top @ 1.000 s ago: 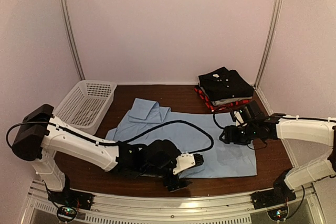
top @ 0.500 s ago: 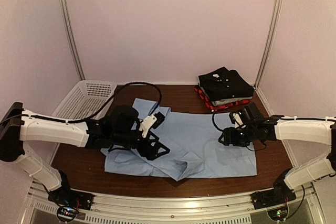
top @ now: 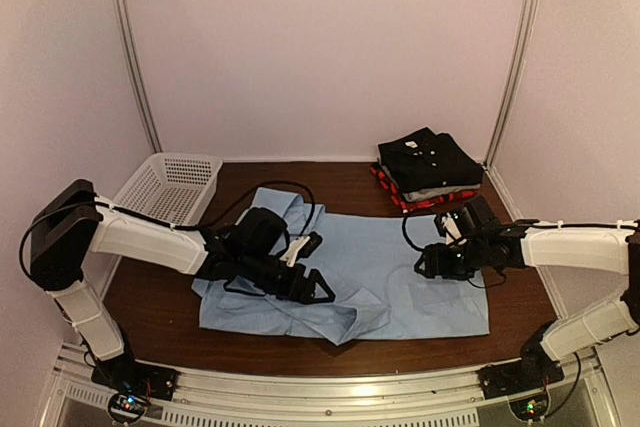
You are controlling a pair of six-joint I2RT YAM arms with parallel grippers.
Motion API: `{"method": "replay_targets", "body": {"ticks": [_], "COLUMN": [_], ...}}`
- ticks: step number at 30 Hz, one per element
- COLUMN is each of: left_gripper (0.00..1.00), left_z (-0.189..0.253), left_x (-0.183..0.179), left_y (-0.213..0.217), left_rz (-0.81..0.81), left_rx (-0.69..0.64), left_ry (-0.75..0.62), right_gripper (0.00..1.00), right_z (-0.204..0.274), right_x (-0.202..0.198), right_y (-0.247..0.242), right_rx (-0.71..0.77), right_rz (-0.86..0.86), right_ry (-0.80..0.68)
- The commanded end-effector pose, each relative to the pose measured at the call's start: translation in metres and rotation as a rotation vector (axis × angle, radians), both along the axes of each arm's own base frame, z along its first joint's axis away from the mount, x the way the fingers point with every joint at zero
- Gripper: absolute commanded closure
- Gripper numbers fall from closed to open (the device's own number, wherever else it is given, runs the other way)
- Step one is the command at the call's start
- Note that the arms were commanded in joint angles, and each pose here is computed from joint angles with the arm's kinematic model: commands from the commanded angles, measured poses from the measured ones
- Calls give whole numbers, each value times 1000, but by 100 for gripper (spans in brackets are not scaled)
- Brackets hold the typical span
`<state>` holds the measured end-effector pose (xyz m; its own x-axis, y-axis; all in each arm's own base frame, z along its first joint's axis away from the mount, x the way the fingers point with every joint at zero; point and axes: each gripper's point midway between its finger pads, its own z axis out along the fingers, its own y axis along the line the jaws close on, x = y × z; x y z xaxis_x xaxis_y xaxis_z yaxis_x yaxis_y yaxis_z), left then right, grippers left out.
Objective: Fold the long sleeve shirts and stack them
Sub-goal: Adjust the sleeve of the 1/3-folded shirt.
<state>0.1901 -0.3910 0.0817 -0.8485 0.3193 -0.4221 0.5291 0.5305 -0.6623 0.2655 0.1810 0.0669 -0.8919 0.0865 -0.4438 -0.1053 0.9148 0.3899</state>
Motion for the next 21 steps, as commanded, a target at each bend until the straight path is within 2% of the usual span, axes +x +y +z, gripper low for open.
{"method": "replay_targets", "body": {"ticks": [1, 18, 21], "left_gripper": [25, 27, 30], "left_z": [18, 15, 15], "left_x": [-3, -26, -30], "left_y": [-27, -51, -57], "left_rz": [-29, -133, -153], "left_rx": [-126, -196, -194], "left_ry": [91, 227, 229], "right_gripper": [36, 36, 36], "right_z": [4, -3, -4], "right_x": [3, -4, -4], "right_y": [4, 0, -1], "right_rx": [12, 12, 12], "right_rz": [13, 6, 3], "right_ry": [-19, -12, -13]}}
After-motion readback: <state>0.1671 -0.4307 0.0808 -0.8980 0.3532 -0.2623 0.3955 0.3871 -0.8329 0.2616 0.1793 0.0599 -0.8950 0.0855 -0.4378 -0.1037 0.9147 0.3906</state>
